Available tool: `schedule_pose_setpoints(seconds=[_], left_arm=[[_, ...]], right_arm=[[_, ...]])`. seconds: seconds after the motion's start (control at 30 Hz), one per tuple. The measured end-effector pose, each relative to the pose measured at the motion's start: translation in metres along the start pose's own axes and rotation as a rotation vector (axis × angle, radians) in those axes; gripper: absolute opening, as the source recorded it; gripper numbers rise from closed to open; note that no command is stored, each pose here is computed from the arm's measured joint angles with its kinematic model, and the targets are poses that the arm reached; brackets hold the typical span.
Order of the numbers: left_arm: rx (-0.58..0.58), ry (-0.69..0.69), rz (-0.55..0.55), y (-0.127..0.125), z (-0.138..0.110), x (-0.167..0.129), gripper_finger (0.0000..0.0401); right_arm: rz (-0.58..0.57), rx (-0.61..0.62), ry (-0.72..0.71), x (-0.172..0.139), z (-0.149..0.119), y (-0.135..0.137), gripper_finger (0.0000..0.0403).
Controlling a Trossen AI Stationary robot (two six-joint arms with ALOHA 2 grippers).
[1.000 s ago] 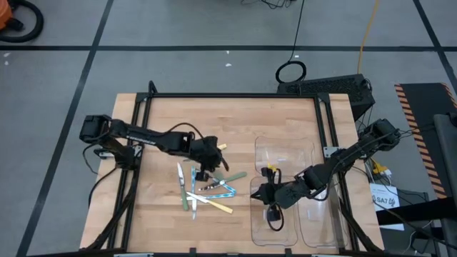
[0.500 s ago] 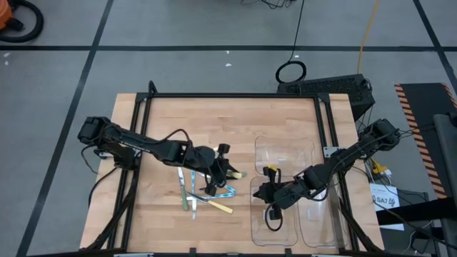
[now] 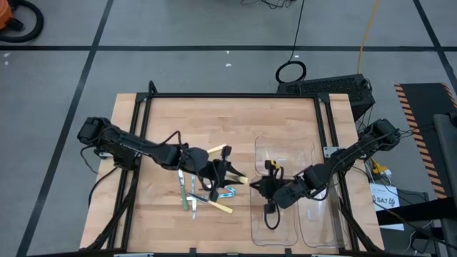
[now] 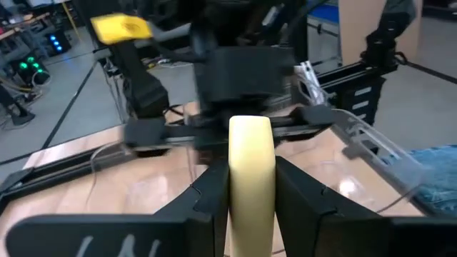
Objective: Sort silverware by color (type)
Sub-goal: Put the yellow knife into the bottom right transparent bin
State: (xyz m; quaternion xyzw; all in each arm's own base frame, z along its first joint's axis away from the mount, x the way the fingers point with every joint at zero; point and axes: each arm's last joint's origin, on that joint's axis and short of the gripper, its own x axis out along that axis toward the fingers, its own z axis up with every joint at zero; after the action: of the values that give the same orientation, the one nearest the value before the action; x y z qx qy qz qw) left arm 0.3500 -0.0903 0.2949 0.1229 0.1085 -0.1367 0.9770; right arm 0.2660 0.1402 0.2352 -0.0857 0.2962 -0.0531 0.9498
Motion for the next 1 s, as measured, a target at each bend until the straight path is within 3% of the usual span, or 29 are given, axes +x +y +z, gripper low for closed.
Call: schedule_pose_setpoints(seconds=[0.6,0.7,0.83,1.0], left_arm=[[-0.020,-0.097,-0.030,-0.016,0.012,-0.001,0.0090],[-0.020,-0.129,-0.032,-0.018,0.016,-0.001,0.0090],[-0.009,-0.137,-0.036,-0.021,0.017,-0.002,0.0090],[0.014,-0.145,-0.015,-0.026,0.019,-0.002,0.0090]], right_arm=[[0.011,-0.007,-0.226,-0.002,0.024,0.003,0.0010],[0.001,0.020,-0.261,0.003,0.027,0.004,0.0041],[-0.097,0.050,-0.307,0.008,0.030,0.005,0.0101],[-0.088,0.059,-0.354,0.010,0.034,0.008,0.0169]])
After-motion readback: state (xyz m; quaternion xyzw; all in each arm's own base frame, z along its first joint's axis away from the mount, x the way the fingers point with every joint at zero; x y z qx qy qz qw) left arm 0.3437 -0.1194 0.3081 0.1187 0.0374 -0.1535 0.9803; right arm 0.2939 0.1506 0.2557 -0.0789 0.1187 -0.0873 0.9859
